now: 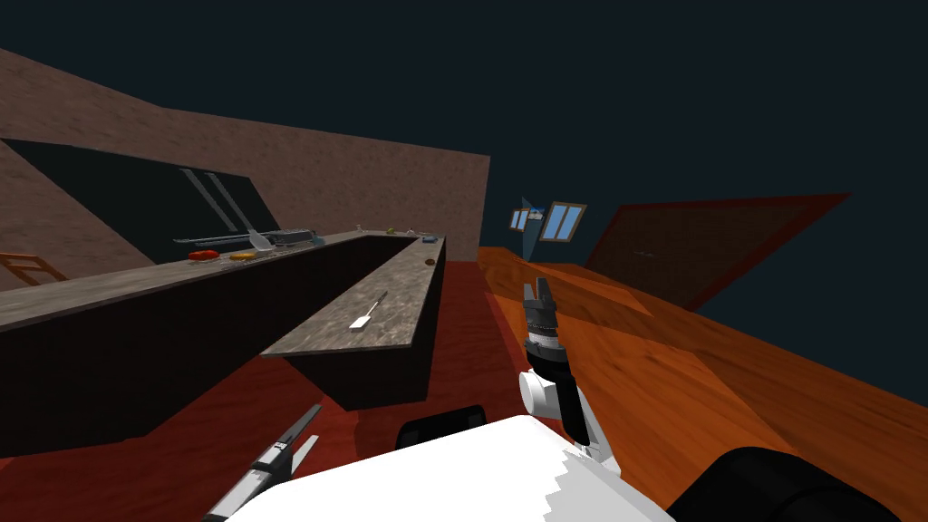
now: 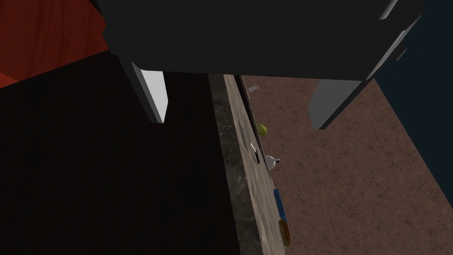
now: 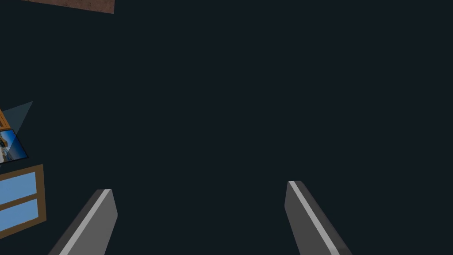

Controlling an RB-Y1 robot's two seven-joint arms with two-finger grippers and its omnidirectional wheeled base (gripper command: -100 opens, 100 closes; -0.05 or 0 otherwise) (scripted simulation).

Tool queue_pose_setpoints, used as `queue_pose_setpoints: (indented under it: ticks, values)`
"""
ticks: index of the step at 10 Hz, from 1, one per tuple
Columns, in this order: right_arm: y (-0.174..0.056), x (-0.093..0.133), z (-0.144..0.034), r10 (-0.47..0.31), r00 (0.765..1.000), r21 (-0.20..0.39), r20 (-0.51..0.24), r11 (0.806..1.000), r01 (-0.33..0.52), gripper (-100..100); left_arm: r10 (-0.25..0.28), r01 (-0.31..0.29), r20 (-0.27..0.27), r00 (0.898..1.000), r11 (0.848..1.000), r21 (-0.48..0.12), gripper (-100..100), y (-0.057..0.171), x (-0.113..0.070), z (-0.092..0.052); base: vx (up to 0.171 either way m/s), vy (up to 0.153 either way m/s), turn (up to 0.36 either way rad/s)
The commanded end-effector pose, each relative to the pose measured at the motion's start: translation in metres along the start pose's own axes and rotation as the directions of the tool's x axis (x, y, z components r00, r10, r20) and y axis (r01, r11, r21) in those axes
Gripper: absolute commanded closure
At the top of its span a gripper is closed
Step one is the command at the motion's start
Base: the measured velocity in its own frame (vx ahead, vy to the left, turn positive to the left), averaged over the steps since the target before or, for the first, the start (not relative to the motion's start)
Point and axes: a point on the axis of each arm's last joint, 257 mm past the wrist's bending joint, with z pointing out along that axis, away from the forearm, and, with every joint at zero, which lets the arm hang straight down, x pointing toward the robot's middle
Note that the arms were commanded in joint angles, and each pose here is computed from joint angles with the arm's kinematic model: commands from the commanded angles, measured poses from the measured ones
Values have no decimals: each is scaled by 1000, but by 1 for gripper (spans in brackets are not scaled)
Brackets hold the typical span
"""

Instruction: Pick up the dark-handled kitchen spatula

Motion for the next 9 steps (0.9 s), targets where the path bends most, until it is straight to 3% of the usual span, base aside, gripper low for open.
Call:
queue_pose_setpoints:
  ticks: [1,2,3,4,5,6,7,8,9]
  values:
    - [0,0,0,0,1000,0,0,1000,0,0,9,-11,-17,1000,996,-93,-100,33,-5,-17,19,-81,-95]
    - [0,0,0,0,1000,0,0,1000,0,0,24,-27,-28,999,995,-101,-100,34,-8,-19,24,-75,-48]
    - [0,0,0,0,1000,0,0,1000,0,0,22,-28,-38,999,986,-164,-100,56,-11,-33,39,-92,-119]
    - [0,0,0,0,1000,0,0,1000,0,0,41,-49,-47,998,982,-182,-100,61,-17,-37,34,-71,-56]
    - [0,0,0,0,1000,0,0,1000,0,0,41,-53,-51,998,966,-251,-100,85,-23,-55,32,-77,-121]
    - [0,0,0,0,1000,0,0,1000,0,0,61,-76,-68,996,963,-258,-100,84,-28,-56,22,-69,-51]
    - [0,0,0,0,1000,0,0,1000,0,0,62,-82,-72,995,943,-322,-100,106,-36,-75,38,-96,-133]
    - [0,0,0,0,1000,0,0,1000,0,0,87,-113,-94,992,937,-330,-100,105,-43,-76,31,-71,-52]
    - [0,0,0,0,1000,0,0,1000,0,0,94,-127,-103,990,914,-387,-100,122,-52,-95,31,-100,-146]
